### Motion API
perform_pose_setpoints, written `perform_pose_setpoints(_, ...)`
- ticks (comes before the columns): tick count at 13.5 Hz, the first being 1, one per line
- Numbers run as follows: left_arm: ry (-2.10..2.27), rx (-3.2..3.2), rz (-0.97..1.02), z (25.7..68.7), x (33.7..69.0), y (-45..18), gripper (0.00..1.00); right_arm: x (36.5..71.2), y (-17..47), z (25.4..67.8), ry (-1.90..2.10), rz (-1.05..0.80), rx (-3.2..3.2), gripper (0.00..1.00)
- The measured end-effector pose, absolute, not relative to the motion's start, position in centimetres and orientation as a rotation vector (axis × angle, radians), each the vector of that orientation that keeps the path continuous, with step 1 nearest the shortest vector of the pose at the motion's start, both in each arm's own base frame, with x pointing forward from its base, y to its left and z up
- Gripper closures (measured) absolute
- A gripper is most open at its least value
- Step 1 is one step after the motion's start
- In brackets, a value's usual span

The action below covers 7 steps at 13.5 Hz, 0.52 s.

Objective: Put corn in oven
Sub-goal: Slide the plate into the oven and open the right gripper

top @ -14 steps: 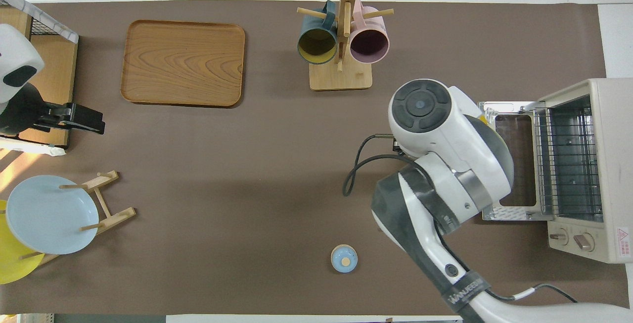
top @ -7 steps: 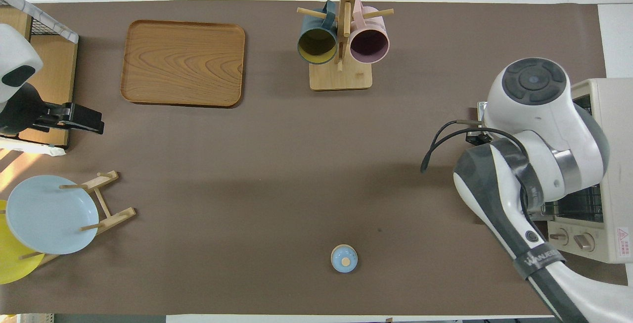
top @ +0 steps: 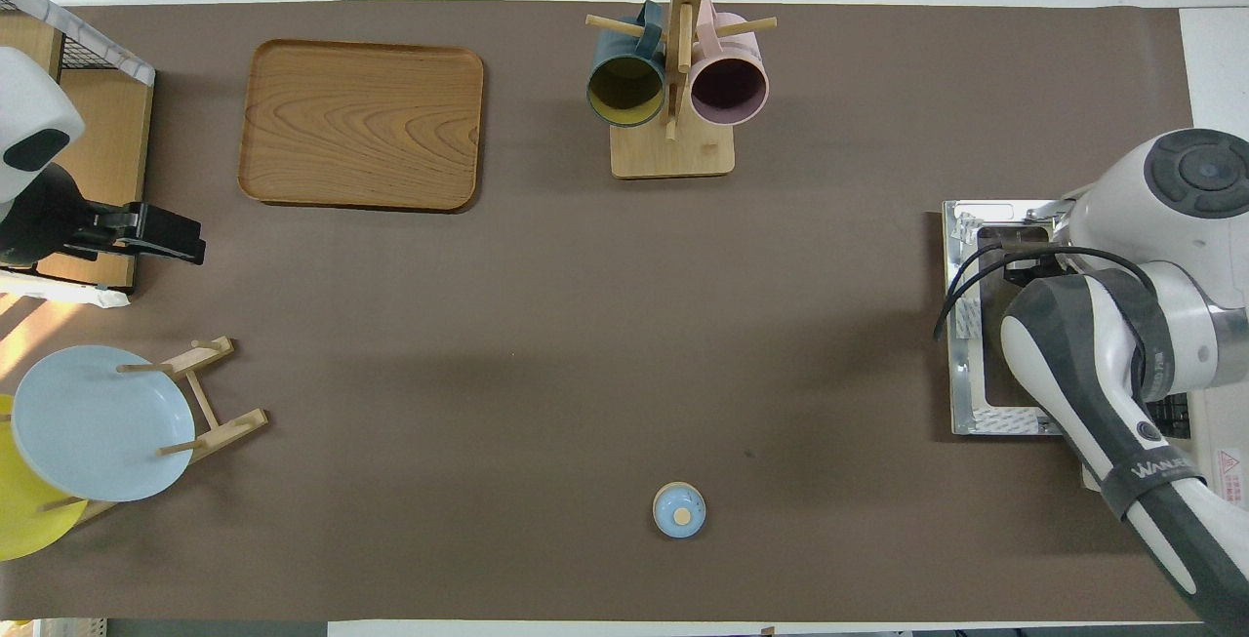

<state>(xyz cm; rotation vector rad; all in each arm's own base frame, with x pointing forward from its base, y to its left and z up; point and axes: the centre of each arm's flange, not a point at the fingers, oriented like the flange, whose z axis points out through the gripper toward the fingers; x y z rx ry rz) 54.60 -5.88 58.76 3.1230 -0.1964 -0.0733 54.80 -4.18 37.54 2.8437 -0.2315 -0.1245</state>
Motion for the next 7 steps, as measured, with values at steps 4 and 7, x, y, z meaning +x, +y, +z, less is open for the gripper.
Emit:
perform_pose_setpoints(4,-0.196,3.123,-0.073,58.76,54.6,-5.87,0.0,54.53,-4.14,37.42,-0.24,-0.124,2.861,0.9)
perform_pose_setpoints(7,-0.196,3.123,-0.073,58.76,54.6,-5.87,0.0,54.34,-4.0,37.1,-0.255,-0.138,2.876,0.58)
